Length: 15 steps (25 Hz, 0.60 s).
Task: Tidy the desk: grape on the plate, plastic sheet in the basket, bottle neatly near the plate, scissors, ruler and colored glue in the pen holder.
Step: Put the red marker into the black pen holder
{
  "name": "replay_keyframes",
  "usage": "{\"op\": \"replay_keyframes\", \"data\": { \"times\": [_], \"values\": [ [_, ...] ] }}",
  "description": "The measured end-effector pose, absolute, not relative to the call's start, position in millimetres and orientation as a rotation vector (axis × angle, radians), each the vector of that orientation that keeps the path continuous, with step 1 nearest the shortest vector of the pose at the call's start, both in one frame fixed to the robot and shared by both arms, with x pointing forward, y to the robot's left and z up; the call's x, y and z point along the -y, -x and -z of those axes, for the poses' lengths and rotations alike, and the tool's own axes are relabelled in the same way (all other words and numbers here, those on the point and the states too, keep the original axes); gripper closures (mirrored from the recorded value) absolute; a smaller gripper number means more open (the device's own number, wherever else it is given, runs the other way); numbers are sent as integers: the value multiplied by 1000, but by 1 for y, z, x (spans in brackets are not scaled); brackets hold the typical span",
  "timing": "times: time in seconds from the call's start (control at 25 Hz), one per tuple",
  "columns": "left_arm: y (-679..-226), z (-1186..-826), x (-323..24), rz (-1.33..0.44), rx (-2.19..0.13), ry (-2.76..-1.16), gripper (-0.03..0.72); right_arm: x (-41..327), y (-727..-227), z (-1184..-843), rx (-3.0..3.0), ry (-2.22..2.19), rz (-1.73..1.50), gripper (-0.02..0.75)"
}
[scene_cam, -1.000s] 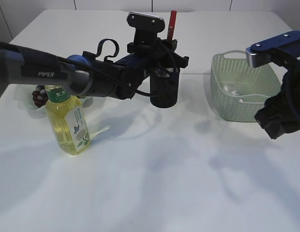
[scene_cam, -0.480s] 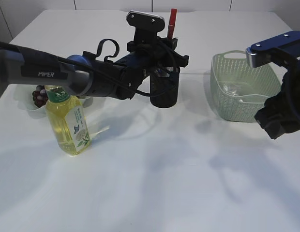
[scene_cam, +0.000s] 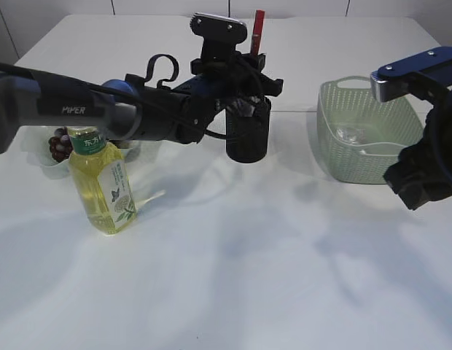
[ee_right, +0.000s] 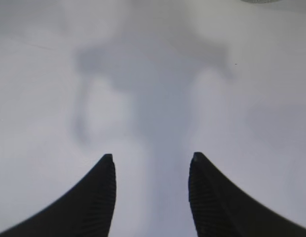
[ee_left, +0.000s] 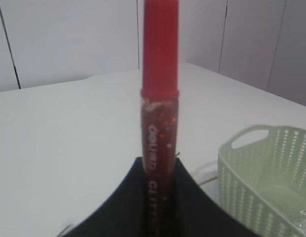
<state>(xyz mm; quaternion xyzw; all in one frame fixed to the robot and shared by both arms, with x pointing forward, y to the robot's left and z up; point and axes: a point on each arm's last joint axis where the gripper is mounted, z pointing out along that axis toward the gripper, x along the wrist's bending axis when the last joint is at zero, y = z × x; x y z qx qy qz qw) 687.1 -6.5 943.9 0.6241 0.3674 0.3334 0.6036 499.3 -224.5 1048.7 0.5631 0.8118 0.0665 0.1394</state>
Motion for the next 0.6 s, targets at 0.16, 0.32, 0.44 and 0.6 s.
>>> {"op": "replay_keyframes", "data": {
  "times": [0.16,0.32,0.44,0.6],
  "values": [
    [-695,-951,9,-775,-844,-1426,617,224,-499,-1049,-2346,-1627,-192,351],
    [-698,-951,11,-777,-840,-1419,617,224,-499,-1049,-2346,-1627,-192,351],
    [-698,-945,12,-773,-846,-1432,617,224,-499,-1049,-2346,-1627,-192,351],
    [-698,-942,12,-768,-852,-1444,617,224,-499,-1049,-2346,-1627,-192,351]
  ]
}}
